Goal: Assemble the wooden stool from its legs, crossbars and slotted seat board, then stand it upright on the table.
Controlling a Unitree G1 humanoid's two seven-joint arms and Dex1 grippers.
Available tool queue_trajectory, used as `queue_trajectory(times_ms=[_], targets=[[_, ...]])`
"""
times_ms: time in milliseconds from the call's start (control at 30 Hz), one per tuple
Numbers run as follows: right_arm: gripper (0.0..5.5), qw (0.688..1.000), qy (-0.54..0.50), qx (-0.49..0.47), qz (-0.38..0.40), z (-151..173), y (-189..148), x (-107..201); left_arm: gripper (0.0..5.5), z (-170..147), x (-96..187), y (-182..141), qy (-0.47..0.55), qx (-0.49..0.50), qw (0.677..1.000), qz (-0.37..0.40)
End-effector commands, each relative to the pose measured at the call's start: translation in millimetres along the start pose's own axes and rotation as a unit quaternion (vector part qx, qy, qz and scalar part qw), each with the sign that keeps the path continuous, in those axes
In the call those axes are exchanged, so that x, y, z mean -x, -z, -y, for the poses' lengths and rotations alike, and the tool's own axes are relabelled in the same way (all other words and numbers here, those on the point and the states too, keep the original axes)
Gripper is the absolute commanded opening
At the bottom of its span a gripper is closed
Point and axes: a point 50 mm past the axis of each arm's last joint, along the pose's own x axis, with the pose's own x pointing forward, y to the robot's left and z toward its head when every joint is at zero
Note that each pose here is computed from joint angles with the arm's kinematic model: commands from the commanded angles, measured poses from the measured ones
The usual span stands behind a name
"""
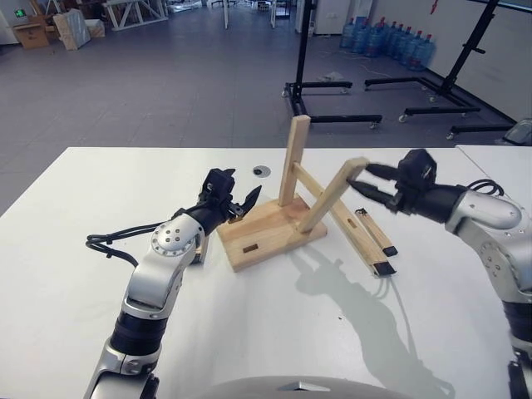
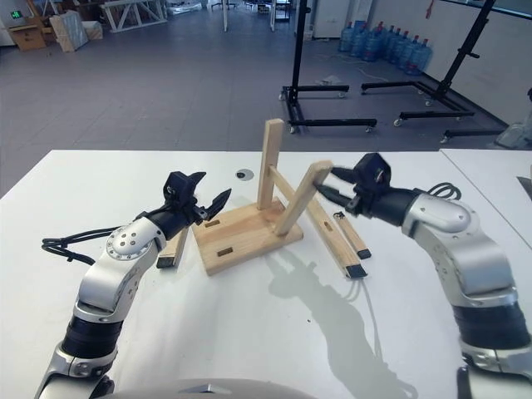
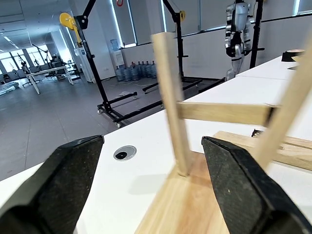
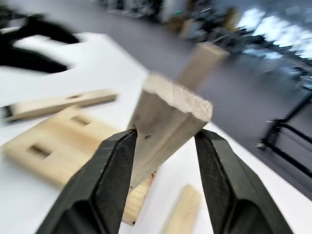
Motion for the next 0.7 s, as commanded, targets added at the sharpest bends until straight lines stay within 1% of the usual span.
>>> queue_trajectory(times_ms=[33,167,300,467,533,600,700], targets=[[2.13,0.997,0.038,-0.04,0.05,-8,-3,-3,3.7,-1,-2,2,0.009,-0.013,1.0,-0.007],[2.13,0.989,0.075,-0.112,0.064,-19,7,-6,3.7,-6,-5,7,-0.001,-0.019,1.0,-0.014],[2.13,0.966,0.193,-0.152,0.082,-18,18,-7,3.7,-37,-19,20,-0.05,-0.079,0.994,-0.051],[2.13,0.941,0.294,-0.139,0.096,-10,20,-9,3.7,-61,-48,35,-0.06,-0.14,0.984,-0.088],[2.13,0.929,0.333,-0.133,0.09,-8,23,-9,3.7,-67,-56,46,-0.058,-0.163,0.979,-0.109],[2.13,0.926,0.343,-0.137,0.078,-12,28,-11,3.7,-69,-59,59,-0.044,-0.191,0.971,-0.134],[2.13,0.93,0.334,-0.142,0.061,-24,36,-14,3.7,-65,-58,77,-0.011,-0.239,0.958,-0.158]])
